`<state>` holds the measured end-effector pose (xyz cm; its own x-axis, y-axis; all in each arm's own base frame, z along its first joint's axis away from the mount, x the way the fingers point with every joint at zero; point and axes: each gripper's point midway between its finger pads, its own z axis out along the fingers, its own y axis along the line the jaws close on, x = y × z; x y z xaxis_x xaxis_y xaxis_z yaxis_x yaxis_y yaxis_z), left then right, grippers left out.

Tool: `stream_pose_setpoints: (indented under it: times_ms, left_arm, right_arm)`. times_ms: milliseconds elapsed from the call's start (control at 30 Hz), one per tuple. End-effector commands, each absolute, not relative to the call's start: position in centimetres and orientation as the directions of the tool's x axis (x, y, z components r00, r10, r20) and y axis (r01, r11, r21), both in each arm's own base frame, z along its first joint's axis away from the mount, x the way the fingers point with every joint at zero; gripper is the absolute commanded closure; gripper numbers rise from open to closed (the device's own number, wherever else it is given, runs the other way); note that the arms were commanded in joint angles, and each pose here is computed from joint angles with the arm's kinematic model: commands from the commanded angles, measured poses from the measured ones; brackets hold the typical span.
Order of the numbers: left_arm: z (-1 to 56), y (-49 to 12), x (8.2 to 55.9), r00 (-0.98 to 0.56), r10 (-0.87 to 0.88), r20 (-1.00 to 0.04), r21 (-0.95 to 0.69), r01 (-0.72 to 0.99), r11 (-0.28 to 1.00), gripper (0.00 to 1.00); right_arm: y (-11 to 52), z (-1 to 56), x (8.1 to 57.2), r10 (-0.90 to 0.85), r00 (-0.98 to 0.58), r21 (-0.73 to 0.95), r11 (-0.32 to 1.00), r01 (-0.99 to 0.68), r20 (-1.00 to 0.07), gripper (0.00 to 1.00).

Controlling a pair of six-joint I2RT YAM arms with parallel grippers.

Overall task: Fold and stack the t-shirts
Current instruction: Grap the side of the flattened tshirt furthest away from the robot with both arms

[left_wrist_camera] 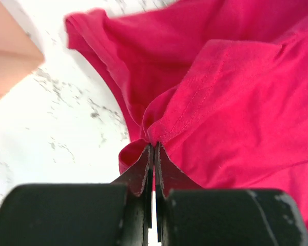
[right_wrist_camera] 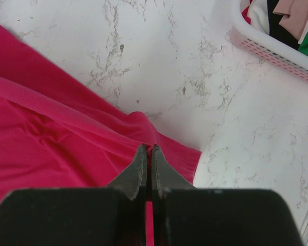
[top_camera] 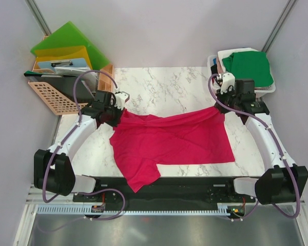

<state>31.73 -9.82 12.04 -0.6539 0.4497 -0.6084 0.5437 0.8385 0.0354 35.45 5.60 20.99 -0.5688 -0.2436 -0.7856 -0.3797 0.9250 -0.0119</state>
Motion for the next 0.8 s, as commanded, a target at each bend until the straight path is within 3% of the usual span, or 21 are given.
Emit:
stream_pose_setpoints:
  times_ms: [0,367,767]
  left_arm:
    - [17.3,-9.4,35.4,-0.511,0.456,-0.728,0.178,0.502,0.846,0.98]
    - [17.7,-9.9,35.7,-0.499,0.446,-0.743,0.162,0.513,0.843,0.98]
    - [18.1,-9.9,40.3,-0.476,0.463,-0.748,0.222,0.478,0.85,0.98]
  right_arm:
    - [5.5,21.6,35.0,-0.255,-0.539,-0.032,0.921,-0.387,-0.803,1.0]
    - [4.8,22.5,32.6,-0.31,-0.525,-0.087,0.91,-0.405,-0.793,1.0]
    - [3.8,20.9,35.6,-0.315,-0.537,-0.125,0.925,-0.36,-0.783,1.0]
